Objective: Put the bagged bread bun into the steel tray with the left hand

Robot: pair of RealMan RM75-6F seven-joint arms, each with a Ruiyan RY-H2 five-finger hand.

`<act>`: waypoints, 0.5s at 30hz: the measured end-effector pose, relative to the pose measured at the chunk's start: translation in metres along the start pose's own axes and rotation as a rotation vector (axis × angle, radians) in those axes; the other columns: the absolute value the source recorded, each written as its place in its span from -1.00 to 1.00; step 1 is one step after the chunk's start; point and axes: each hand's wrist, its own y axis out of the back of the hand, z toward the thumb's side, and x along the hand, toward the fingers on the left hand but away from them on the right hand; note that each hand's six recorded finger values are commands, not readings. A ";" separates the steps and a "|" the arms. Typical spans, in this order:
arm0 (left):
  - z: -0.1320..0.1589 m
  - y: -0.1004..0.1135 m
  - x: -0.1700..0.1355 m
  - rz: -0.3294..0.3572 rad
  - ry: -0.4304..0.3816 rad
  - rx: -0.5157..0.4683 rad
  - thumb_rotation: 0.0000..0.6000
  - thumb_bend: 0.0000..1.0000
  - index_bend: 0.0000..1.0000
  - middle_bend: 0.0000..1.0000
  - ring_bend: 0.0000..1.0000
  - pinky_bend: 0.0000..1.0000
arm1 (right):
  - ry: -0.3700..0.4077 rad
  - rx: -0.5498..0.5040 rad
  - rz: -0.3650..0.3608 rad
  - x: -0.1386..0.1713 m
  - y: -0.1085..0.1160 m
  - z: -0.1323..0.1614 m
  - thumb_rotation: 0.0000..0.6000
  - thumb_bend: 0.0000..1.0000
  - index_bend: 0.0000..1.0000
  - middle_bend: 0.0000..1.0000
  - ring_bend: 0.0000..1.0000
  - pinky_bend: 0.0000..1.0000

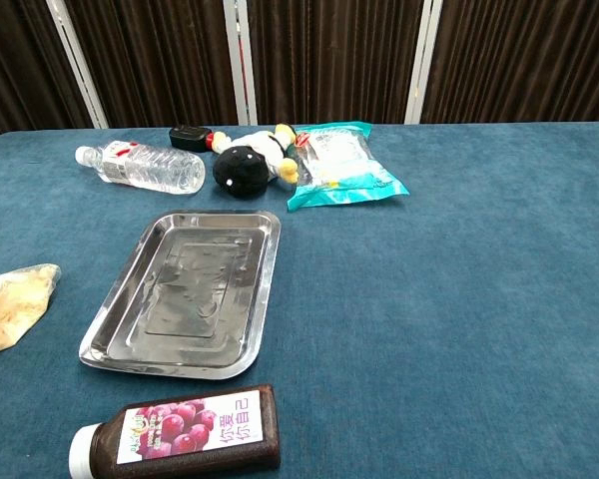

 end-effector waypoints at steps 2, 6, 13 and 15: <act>0.000 -0.001 0.000 -0.004 0.000 0.002 1.00 -0.88 -1.00 -1.00 -1.00 -1.00 | 0.001 -0.002 -0.001 0.000 0.000 0.000 1.00 -0.39 -1.00 -1.00 -1.00 -0.85; 0.000 -0.006 0.001 -0.033 0.002 0.009 1.00 -0.88 -1.00 -1.00 -1.00 -1.00 | 0.002 -0.004 -0.002 0.000 0.000 0.001 1.00 -0.39 -1.00 -1.00 -1.00 -0.85; -0.007 -0.032 0.012 -0.191 0.046 0.064 1.00 -0.88 -1.00 -1.00 -1.00 -0.97 | 0.006 -0.016 -0.006 -0.001 0.001 0.003 1.00 -0.39 -1.00 -1.00 -1.00 -0.85; -0.010 -0.042 0.018 -0.248 0.067 0.086 1.00 -0.87 -1.00 -1.00 -1.00 -0.88 | 0.001 -0.020 -0.007 -0.001 0.002 0.002 1.00 -0.39 -1.00 -1.00 -1.00 -0.85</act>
